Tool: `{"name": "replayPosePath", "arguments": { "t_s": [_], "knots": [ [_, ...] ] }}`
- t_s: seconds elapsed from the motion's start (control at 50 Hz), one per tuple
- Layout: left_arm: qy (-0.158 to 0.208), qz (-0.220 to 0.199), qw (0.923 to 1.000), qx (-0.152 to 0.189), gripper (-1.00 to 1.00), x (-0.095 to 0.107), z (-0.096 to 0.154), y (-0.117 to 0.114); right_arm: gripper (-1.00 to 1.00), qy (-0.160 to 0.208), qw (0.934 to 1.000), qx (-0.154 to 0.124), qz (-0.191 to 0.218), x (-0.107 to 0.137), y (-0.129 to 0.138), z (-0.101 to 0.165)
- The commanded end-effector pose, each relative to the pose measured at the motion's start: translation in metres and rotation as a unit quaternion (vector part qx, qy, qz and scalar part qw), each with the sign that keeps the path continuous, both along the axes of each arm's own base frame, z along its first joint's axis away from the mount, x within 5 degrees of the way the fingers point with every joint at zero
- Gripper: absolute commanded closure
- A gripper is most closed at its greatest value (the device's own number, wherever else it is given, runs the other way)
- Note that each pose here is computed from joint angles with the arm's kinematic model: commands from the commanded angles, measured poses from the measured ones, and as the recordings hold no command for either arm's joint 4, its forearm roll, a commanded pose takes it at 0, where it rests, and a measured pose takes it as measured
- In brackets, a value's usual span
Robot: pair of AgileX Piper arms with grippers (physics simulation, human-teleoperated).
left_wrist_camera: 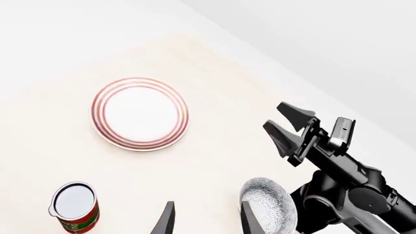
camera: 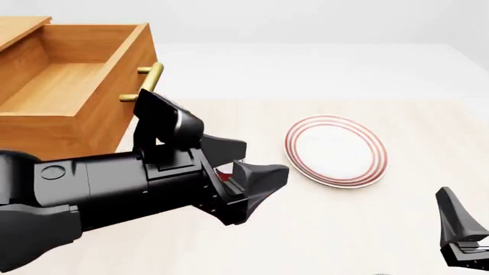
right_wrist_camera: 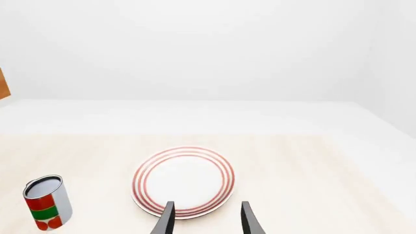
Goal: Put the bowl in the top drawer of the cabinet.
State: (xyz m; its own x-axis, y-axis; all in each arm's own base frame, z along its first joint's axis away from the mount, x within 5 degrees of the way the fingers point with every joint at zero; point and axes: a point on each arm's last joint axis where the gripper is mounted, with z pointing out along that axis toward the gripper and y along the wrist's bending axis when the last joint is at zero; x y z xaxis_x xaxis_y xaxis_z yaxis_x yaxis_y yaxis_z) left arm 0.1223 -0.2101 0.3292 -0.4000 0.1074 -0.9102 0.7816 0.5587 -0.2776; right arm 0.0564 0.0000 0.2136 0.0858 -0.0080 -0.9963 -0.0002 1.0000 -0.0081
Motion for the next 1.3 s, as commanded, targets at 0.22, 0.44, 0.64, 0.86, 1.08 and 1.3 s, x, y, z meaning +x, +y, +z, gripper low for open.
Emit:
{"name": "replayPosePath", "arguments": {
  "t_s": [0.22, 0.44, 0.64, 0.86, 1.08, 1.3],
  "knots": [
    [0.058, -0.007, 0.9983, -0.006, -1.00, 0.003, -0.012, -0.033, -1.00, 0.000, 1.0000, 0.000, 0.000, 0.000, 0.000, 0.000],
    [0.100, -0.005, 0.9949, -0.010, -1.00, 0.002, -0.022, -0.048, -1.00, 0.000, 1.0000, 0.000, 0.000, 0.000, 0.000, 0.000],
    [0.148, 0.008, 0.9890, -0.007, -1.00, 0.004, -0.037, -0.060, -1.00, 0.000, 1.0000, 0.000, 0.000, 0.000, 0.000, 0.000],
    [0.185, 0.019, 0.9825, -0.006, -1.00, 0.003, -0.050, -0.066, -1.00, 0.000, 1.0000, 0.000, 0.000, 0.000, 0.000, 0.000],
    [0.209, 0.019, 0.9776, -0.009, -1.00, -0.001, -0.056, -0.077, -1.00, 0.000, 1.0000, 0.000, 0.000, 0.000, 0.000, 0.000],
    [0.240, 0.039, 0.9700, -0.007, -1.00, 0.006, -0.070, -0.086, -1.00, 0.000, 1.0000, 0.000, 0.000, 0.000, 0.000, 0.000]
  ]
}}
